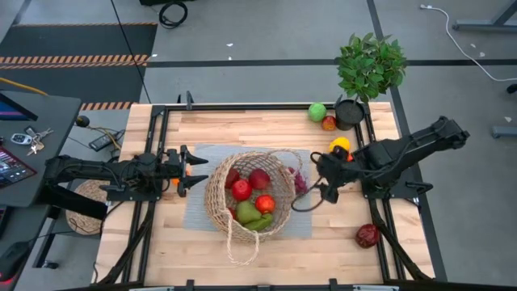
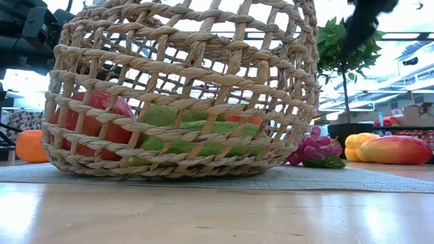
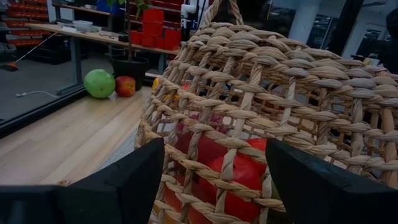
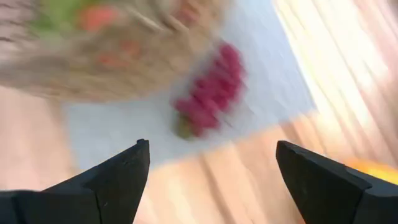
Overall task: Build produce basket
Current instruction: Put the mango into the basket
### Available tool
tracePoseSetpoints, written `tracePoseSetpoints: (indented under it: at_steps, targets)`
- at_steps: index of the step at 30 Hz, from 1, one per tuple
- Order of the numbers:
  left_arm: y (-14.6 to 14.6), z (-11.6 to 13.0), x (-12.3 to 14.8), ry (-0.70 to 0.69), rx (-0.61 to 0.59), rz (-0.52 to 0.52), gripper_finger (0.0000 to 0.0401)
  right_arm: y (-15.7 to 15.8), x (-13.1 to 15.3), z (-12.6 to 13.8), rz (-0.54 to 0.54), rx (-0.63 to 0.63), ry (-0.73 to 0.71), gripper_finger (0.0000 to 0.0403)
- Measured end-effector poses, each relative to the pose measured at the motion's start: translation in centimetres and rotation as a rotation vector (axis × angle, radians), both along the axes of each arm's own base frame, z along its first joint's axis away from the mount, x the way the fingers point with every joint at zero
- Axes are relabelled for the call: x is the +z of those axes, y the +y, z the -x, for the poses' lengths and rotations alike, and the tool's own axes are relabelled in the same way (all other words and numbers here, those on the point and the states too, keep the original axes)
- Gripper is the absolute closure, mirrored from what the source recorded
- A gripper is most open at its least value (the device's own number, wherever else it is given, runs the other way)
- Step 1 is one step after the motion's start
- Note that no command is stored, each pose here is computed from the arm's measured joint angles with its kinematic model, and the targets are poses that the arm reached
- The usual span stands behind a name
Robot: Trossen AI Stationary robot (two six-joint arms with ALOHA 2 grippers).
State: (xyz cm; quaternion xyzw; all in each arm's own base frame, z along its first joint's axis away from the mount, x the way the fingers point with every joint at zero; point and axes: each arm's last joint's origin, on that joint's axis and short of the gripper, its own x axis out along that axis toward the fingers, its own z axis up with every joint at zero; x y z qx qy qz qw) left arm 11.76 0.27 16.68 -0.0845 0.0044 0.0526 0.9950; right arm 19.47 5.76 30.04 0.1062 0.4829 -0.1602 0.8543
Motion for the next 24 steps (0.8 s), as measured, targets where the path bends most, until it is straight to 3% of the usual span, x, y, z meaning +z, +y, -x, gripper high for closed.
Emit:
tracePoseSetpoints:
  at_steps: [15,24]
  targets:
    - [0.0,0.0,0.0,0.0,0.0,0.0,0.0115,-7.9,-7.7,2.7,-0.076,-0.36,0.329,0.0049]
    - [0.0,0.0,0.0,0.0,0.0,0.0,0.0115,-10.1,-10.2,2.4,-0.1,-0.377,0.565,0.0011]
